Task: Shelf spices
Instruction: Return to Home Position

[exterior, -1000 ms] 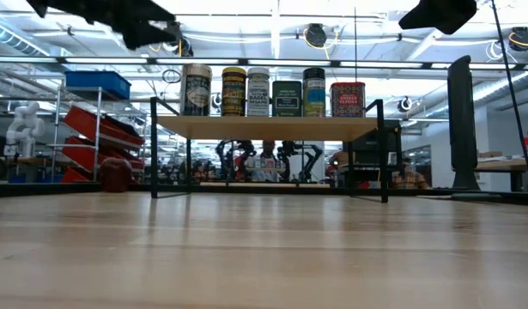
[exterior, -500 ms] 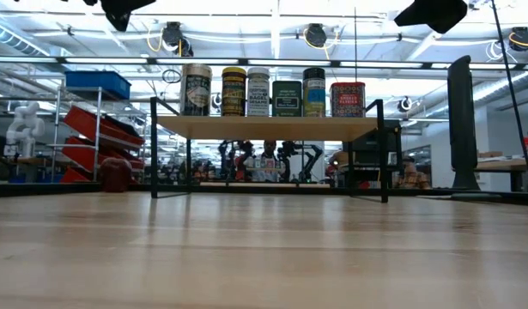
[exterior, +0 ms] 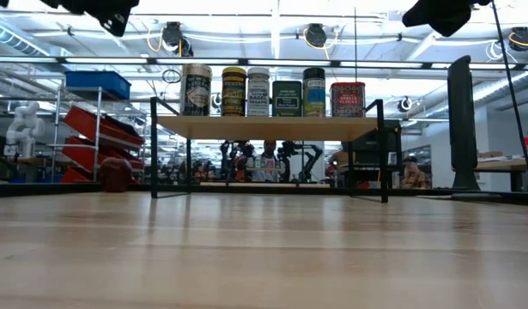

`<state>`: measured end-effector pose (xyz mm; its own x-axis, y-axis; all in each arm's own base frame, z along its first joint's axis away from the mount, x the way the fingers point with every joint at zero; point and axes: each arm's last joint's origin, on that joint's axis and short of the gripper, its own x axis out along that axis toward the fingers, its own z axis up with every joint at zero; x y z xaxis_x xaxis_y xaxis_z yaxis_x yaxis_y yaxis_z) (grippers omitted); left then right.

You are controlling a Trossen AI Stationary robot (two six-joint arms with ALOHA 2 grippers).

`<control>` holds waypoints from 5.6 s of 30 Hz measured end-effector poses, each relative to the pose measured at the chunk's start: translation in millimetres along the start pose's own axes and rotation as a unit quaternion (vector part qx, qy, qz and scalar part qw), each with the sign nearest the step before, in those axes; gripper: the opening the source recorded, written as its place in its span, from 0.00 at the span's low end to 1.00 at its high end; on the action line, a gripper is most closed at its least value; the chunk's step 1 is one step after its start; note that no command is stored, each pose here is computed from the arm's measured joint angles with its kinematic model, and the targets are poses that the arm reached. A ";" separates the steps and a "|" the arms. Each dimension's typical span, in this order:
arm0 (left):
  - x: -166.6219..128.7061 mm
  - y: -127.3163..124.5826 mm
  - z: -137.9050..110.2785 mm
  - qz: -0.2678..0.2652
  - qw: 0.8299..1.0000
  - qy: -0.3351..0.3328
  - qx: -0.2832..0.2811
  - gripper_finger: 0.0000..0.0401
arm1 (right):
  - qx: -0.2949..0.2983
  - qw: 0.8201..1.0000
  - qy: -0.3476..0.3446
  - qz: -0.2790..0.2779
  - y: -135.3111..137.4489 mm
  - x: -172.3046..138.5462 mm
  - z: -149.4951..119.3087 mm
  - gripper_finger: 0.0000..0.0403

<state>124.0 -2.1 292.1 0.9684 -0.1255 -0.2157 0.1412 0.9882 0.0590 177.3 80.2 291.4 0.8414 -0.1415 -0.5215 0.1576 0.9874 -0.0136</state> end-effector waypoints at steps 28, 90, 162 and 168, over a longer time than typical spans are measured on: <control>32.6 -11.2 -80.1 0.029 0.994 -0.095 -0.044 0.01 | -0.030 0.991 -0.105 0.077 4.0 41.5 -68.3 0.00; 35.4 -16.8 -132.0 -0.008 0.998 -0.045 -0.044 0.00 | 0.003 0.984 -0.152 0.095 -48.2 43.2 -140.5 0.00; 32.6 -16.2 -118.5 -0.009 0.992 -0.118 -0.034 0.00 | -0.046 0.952 -0.294 0.076 -78.9 4.0 -139.6 0.00; 32.7 -16.2 -118.9 -0.008 0.993 -0.115 -0.027 0.00 | -0.043 0.954 -0.290 0.068 -84.3 5.9 -139.4 0.00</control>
<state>128.9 -11.8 168.2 0.9883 -0.1520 0.0131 0.1520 0.9884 0.0030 96.8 6.0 170.5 0.9993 -0.0029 0.0363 0.0052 0.9980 -0.0631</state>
